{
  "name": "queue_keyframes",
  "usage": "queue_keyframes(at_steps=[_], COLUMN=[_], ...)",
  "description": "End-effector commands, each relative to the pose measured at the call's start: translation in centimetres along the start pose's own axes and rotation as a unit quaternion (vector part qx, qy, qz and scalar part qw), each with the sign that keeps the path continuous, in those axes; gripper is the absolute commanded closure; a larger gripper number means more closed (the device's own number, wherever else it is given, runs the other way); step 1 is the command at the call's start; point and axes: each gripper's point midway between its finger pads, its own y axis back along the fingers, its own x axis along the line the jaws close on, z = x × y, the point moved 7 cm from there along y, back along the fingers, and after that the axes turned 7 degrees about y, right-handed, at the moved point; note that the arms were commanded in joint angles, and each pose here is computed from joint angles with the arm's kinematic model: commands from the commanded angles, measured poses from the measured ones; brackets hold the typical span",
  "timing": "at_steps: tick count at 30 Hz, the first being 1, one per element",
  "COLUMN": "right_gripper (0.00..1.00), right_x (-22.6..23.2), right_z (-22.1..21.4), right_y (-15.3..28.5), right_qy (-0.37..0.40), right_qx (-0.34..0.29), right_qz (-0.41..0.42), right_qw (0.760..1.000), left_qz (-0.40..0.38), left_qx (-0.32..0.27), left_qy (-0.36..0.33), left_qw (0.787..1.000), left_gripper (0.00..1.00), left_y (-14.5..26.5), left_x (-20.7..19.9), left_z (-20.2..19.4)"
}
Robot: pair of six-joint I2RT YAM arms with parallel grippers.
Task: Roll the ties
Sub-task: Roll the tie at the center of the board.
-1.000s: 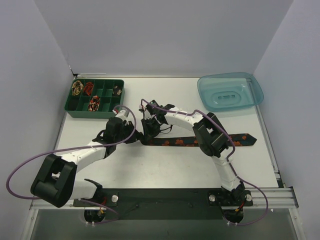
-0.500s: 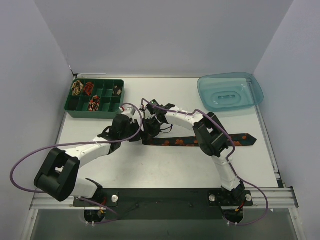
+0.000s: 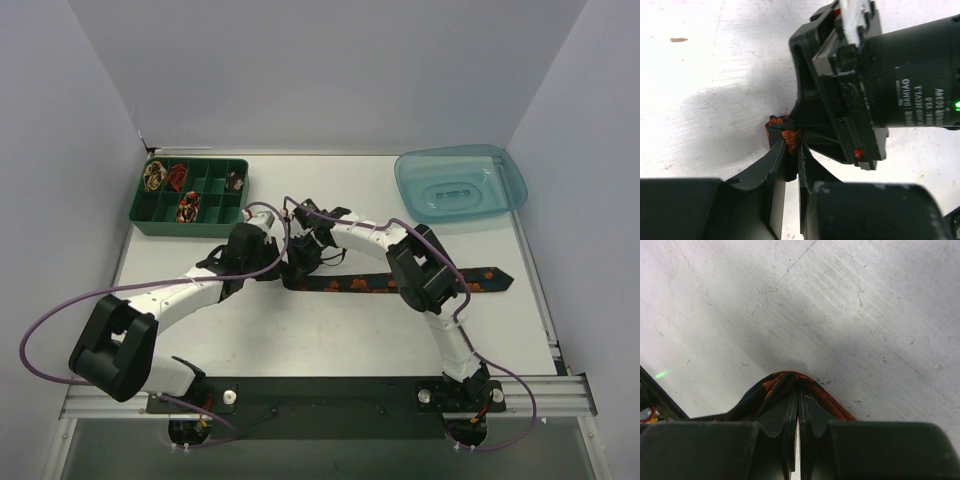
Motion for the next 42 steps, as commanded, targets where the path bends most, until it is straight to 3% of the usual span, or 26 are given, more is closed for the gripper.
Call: queue_keyframes(at_steps=[1,17,35,42], right_gripper=[1.0,1.0,1.0,1.0], right_x=[0.3,-3.5,-5.0,-5.5], right_z=[0.6,0.6,-0.5,-0.9], right_y=[2.8,9.7,10.3,10.0], right_qy=[0.0,-0.033,-0.05,-0.055], right_qx=[-0.017,-0.076,-0.068,-0.06], right_qz=[-0.004,-0.067,-0.084,-0.085], right_qw=[1.0,0.994,0.993,0.993], left_qz=[0.048,0.192,0.268,0.312], left_qx=[-0.029,-0.016,0.031,0.082], left_qy=[-0.018,-0.06,-0.146,-0.213], left_qw=[0.998,0.979,0.952,0.922], left_gripper=[1.0,1.0,1.0,1.0], left_y=[1.0,4.3,1.8,-0.8], left_x=[0.2,2.0,0.4,-1.2], left_z=[1.8,3.4,1.6,-0.7])
